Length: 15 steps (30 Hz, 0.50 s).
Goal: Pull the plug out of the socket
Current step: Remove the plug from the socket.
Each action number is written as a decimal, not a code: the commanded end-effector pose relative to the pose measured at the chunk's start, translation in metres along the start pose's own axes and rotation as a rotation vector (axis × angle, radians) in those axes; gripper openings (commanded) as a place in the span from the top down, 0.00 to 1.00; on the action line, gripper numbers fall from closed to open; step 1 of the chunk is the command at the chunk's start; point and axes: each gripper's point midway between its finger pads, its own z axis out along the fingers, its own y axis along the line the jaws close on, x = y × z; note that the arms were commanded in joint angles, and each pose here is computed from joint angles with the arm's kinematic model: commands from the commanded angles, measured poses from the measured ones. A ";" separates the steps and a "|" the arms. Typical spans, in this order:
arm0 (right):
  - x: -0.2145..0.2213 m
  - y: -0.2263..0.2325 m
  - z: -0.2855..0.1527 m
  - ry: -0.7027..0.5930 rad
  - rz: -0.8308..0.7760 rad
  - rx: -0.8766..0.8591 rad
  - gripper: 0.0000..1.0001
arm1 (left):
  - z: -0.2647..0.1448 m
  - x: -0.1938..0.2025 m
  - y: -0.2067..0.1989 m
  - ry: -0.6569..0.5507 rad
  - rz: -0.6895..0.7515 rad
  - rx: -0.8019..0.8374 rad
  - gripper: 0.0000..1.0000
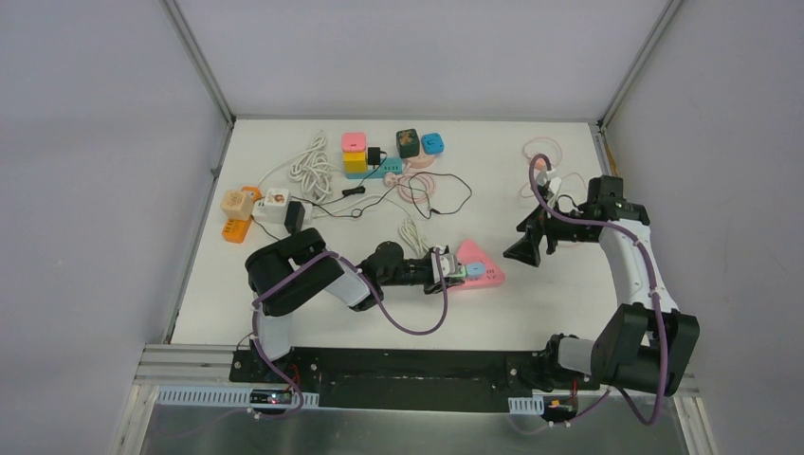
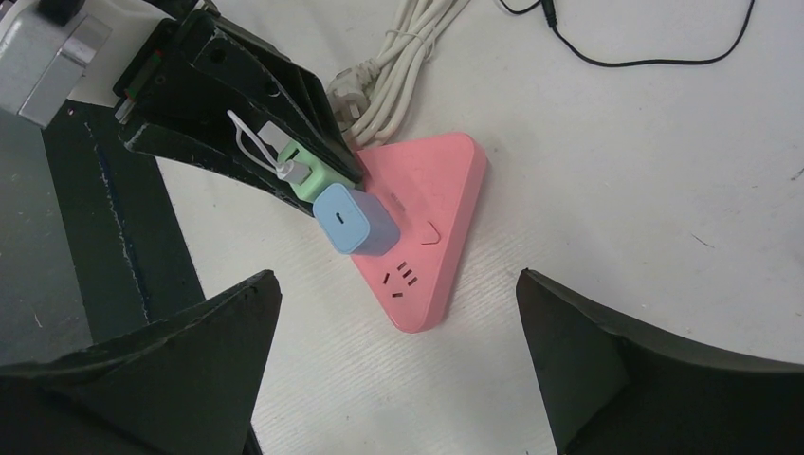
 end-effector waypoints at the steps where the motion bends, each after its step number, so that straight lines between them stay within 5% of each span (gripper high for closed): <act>1: 0.000 0.006 0.006 0.023 -0.091 -0.048 0.00 | 0.004 -0.005 -0.001 -0.025 0.001 0.032 1.00; 15: 0.027 0.020 0.028 0.128 -0.300 -0.134 0.00 | 0.005 -0.005 -0.002 -0.030 -0.003 0.036 1.00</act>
